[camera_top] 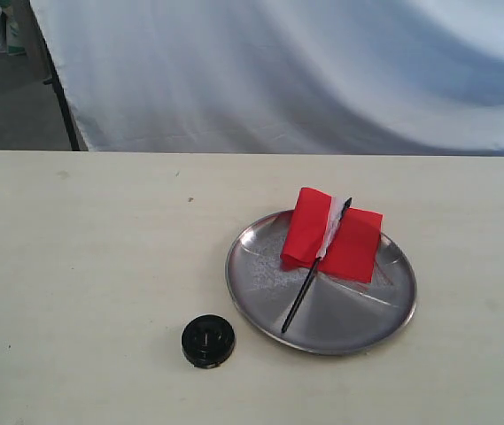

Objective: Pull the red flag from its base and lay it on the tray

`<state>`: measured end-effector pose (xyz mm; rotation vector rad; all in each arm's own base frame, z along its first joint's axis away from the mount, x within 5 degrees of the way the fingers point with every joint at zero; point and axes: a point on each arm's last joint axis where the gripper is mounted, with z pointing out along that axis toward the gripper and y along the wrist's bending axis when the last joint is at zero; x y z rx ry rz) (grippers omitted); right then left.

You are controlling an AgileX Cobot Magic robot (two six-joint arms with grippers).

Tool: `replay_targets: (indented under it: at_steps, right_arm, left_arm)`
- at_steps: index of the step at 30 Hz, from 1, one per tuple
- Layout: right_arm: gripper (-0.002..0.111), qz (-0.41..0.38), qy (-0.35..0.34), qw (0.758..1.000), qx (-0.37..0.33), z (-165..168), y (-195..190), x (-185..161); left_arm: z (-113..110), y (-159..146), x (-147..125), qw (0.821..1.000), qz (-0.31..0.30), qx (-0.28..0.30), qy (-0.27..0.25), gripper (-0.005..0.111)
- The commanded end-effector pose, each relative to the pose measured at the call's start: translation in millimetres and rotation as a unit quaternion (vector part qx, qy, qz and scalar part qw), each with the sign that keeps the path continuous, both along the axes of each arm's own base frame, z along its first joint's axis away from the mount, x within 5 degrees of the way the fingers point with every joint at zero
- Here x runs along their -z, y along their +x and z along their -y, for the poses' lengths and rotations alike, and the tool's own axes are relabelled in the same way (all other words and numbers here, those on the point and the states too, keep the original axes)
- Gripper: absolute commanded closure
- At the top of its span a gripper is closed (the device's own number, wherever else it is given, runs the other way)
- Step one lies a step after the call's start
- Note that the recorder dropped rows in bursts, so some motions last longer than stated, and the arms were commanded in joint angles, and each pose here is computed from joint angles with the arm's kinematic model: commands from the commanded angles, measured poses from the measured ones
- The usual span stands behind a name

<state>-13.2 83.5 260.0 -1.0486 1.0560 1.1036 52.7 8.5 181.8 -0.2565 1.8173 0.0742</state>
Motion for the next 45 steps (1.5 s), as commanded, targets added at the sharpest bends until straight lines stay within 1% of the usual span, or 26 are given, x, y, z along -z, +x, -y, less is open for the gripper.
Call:
replay_targets:
  at_steps: [1, 7, 15, 17, 20, 21, 25, 30, 33, 36, 40, 45]
  right_arm:
    - [0.108, 0.023, 0.027, 0.999, -0.008, 5, -20, 1]
    - [0.108, -0.03, 0.033, 0.999, -0.019, 5, -20, 1]
    - [0.108, -0.033, 0.028, 0.999, -0.017, 5, -19, 2]
    - [0.108, -0.031, 0.03, 0.999, -0.005, 5, -17, 2]
    - [0.108, -0.042, 0.038, 0.996, 0.064, 8, -5, 2]
    - [0.108, -0.045, 0.038, 0.995, 0.075, 8, -3, 2]
    - [0.108, -0.032, 0.011, 0.996, 0.086, 8, -1, 6]
    - [0.108, -0.021, 0.003, 0.996, 0.091, 7, 1, 15]
    - [0.108, 0.022, 0.017, 0.995, 0.1, 7, 4, 23]
    - [0.108, 0.064, -0.002, 0.991, 0.117, 7, 8, 33]
    - [0.108, 0.059, -0.005, 0.987, 0.147, 9, 13, 35]
    - [0.108, 0.058, -0.005, 0.987, 0.148, 9, 14, 35]
  left_arm:
    - [0, 0, 0, 1.0, -0.001, -0.001, 0.001, 0.107]
    - [0, 0, 0, 1.0, 0.001, -0.001, 0.002, 0.107]
    - [0, 0, 0, 1.0, 0.001, -0.001, 0.002, 0.107]
    - [0, 0, 0, 1.0, 0.001, -0.001, 0.002, 0.107]
    - [0, 0, 0, 1.0, 0.001, -0.001, 0.002, 0.107]
    - [0, 0, 0, 1.0, 0.001, -0.001, 0.002, 0.107]
    - [0, 0, 0, 1.0, 0.001, -0.001, 0.002, 0.107]
    - [0, 0, 0, 1.0, 0.001, -0.001, 0.002, 0.107]
    - [0, 0, 0, 1.0, 0.001, -0.001, 0.002, 0.107]
    - [0, 0, 0, 1.0, 0.001, -0.001, 0.002, 0.107]
    - [0, 0, 0, 1.0, 0.001, -0.001, 0.002, 0.107]
    - [0, 0, 0, 1.0, 0.001, -0.001, 0.002, 0.107]
